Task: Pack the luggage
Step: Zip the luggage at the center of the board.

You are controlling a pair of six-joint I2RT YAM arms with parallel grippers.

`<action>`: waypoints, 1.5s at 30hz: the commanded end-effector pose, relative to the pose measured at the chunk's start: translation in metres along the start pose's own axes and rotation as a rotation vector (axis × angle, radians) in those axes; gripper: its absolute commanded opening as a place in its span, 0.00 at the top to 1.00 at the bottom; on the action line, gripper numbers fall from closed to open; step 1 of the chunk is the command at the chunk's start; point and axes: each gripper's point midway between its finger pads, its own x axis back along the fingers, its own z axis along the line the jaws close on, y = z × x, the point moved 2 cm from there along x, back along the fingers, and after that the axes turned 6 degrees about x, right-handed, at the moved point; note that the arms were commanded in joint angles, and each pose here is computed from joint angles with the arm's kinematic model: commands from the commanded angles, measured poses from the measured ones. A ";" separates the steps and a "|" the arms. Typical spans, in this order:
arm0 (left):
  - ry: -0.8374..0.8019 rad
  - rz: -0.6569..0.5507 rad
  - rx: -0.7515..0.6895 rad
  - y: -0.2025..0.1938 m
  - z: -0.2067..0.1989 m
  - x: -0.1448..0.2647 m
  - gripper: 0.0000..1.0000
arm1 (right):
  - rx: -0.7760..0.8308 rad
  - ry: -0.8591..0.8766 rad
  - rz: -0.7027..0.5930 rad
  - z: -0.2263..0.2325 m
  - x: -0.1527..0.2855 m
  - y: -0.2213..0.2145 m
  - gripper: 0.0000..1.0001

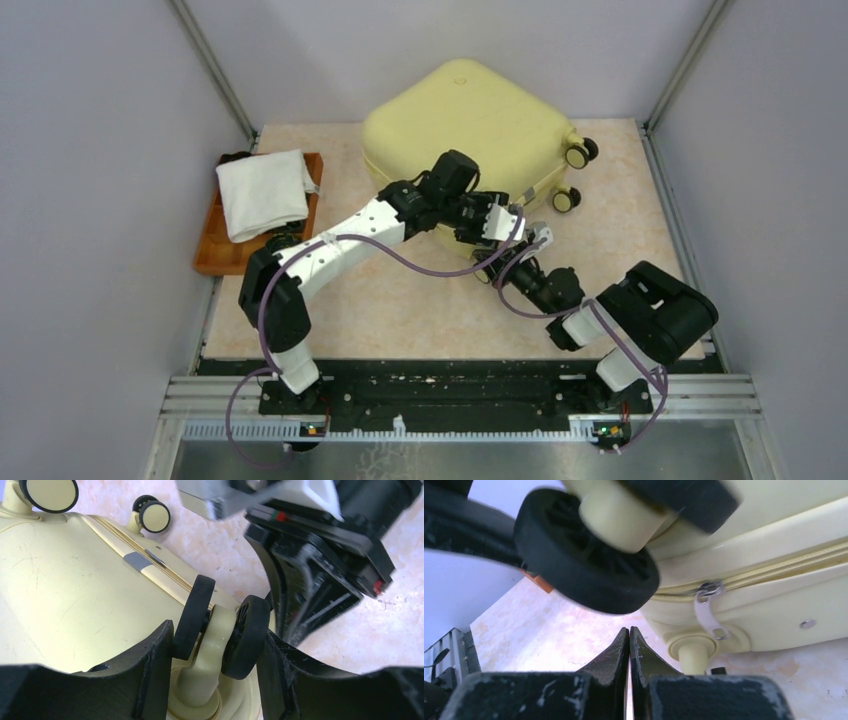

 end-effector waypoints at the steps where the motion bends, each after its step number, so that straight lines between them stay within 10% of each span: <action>1: 0.287 -0.189 0.193 0.054 0.082 0.052 1.00 | 0.044 -0.002 -0.149 0.010 -0.002 0.028 1.00; 8: 0.282 -0.220 0.208 0.063 0.086 0.054 1.00 | 0.034 -0.113 -0.156 -0.005 0.001 0.021 1.00; 11: 0.278 -0.211 0.193 0.062 0.083 0.057 1.00 | 0.036 -0.234 -0.139 -0.031 0.022 0.022 0.68; 18: 0.267 -0.205 0.189 0.059 0.076 0.059 1.00 | 0.101 -0.071 -0.036 -0.033 0.033 0.025 0.42; 45: 0.319 -0.222 0.221 0.064 0.090 0.060 1.00 | 0.018 0.106 -0.011 -0.041 -0.020 0.035 0.75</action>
